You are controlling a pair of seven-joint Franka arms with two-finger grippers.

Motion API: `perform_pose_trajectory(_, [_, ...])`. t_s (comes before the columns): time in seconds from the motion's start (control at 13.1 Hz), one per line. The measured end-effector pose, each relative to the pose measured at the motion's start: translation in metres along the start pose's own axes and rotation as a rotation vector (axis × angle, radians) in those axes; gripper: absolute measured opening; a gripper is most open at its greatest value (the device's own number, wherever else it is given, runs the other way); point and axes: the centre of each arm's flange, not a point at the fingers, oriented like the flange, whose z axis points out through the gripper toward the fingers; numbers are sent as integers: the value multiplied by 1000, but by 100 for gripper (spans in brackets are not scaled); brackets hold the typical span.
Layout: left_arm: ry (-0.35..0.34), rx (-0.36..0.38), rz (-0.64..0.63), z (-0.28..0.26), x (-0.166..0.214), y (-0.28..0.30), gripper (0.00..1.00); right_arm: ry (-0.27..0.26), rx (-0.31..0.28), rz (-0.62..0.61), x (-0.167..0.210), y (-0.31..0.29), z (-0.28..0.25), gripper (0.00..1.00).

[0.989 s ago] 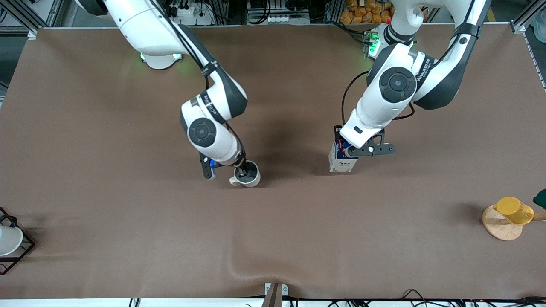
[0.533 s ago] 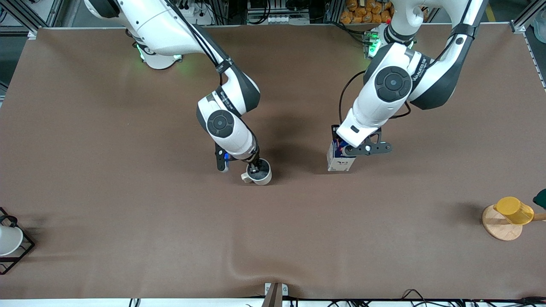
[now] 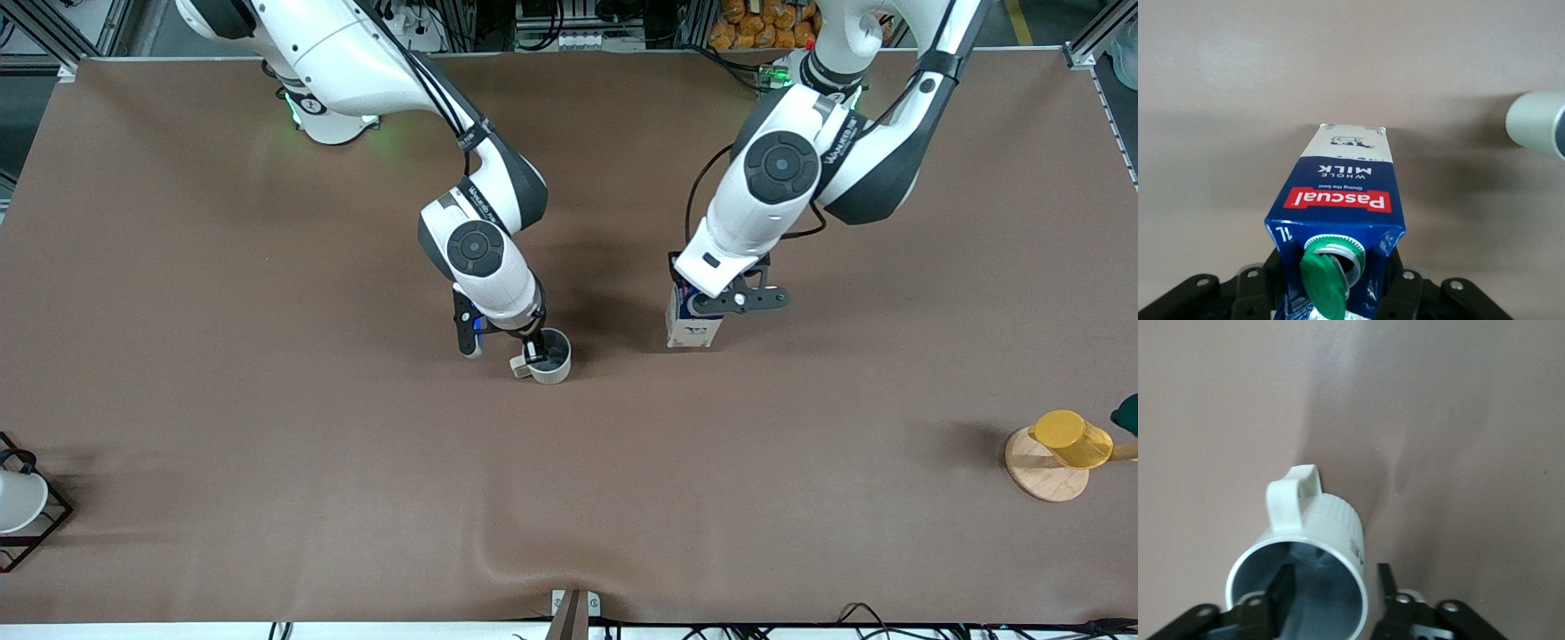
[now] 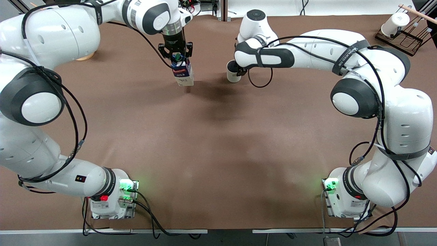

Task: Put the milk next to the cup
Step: 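Carry the mug and carton toward the table middle with both grippers, then release the mug with the right gripper and withdraw it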

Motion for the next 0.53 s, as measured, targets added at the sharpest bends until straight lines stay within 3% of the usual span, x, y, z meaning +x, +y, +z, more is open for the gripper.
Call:
perform_pose_trajectory(0.23, [9,-16,32,-6,-6,23,59,15,-24,27,4,-18,-32,95])
perform_pose_trajectory(0.3, [8,-29,44,-7,-7,33,59,18,-33,35,8,-26,-48,100])
perform_pose_trajectory(0.53, [-7,-57,53,0,-8,69,59,25,-43,49,34,-43,-76,100])
